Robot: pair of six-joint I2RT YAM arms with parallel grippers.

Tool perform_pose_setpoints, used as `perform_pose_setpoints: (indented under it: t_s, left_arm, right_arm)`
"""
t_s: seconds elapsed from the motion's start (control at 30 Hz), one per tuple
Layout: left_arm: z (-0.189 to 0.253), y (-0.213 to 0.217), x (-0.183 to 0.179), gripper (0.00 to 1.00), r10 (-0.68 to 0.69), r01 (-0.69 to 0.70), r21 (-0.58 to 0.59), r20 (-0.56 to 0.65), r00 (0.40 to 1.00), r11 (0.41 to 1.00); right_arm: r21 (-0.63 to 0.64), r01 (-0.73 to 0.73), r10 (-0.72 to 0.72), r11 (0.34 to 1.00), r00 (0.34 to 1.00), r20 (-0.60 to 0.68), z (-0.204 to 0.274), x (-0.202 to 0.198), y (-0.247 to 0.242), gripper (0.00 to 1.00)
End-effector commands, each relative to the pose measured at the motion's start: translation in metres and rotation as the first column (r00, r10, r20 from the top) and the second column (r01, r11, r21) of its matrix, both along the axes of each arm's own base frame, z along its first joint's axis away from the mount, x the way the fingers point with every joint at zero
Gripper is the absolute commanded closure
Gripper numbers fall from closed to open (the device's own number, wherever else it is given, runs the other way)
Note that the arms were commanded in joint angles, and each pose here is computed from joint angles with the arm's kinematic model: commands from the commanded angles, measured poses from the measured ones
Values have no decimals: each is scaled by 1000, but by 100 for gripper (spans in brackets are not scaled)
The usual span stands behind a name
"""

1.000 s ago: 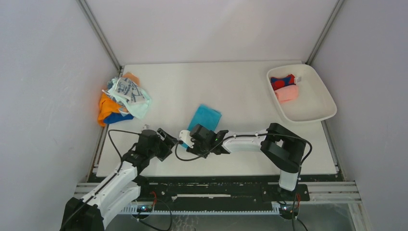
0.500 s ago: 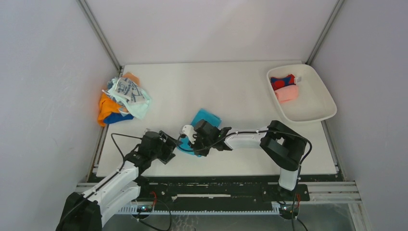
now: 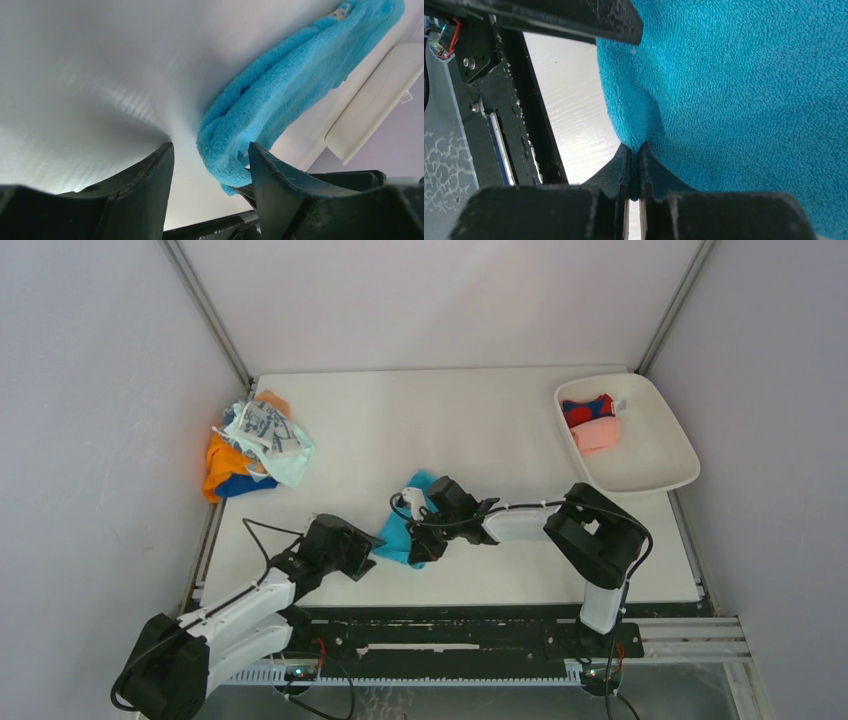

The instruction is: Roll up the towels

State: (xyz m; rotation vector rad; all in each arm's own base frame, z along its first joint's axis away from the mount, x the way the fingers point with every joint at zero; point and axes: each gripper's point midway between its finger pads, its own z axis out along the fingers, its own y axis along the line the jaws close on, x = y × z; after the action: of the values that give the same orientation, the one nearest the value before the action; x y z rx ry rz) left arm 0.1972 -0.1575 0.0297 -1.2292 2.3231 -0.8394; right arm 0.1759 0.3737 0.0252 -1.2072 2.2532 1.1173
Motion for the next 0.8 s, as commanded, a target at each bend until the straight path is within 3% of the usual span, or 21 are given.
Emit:
perform_pose_setpoints:
  t_s: [0.0,0.17,0.4,0.47,0.53,0.57,0.63,0.77]
  left_arm:
    - [4,-5,2,39,54,-55,-16,-15,998,998]
    - [-1,4,5,46,89,-88,45,-29,996,995]
    - [-7,15,12,64,118,-114,132,-24,993,985]
    - [-4,13,15,72,103,-99,146,-22,994,984]
    - [-1,11,15,91,89,-85,145,-25,996,986]
    - [2,10,16,97,87,-83,140,-22,996,987]
    - [7,8,17,100,84,-81,132,-18,996,988]
    - [17,8,15,100,78,-74,138,-24,997,988]
  right_arm:
    - [71,14,-13,997,1000,-12,15,0,12,100]
    - [78,22,-20,997,1000,-21,13,-1,12,100]
    - [61,20,-21,998,1000,14,10,-4,7,100]
    - [61,14,-16,998,999,33,11,-4,8,100]
    - [61,9,-13,998,998,58,13,-4,9,99]
    - [61,1,-6,998,997,79,14,-6,10,97]
    - [63,-8,0,998,992,128,20,-6,11,89]
    - [65,-27,7,998,959,285,36,-8,13,61]
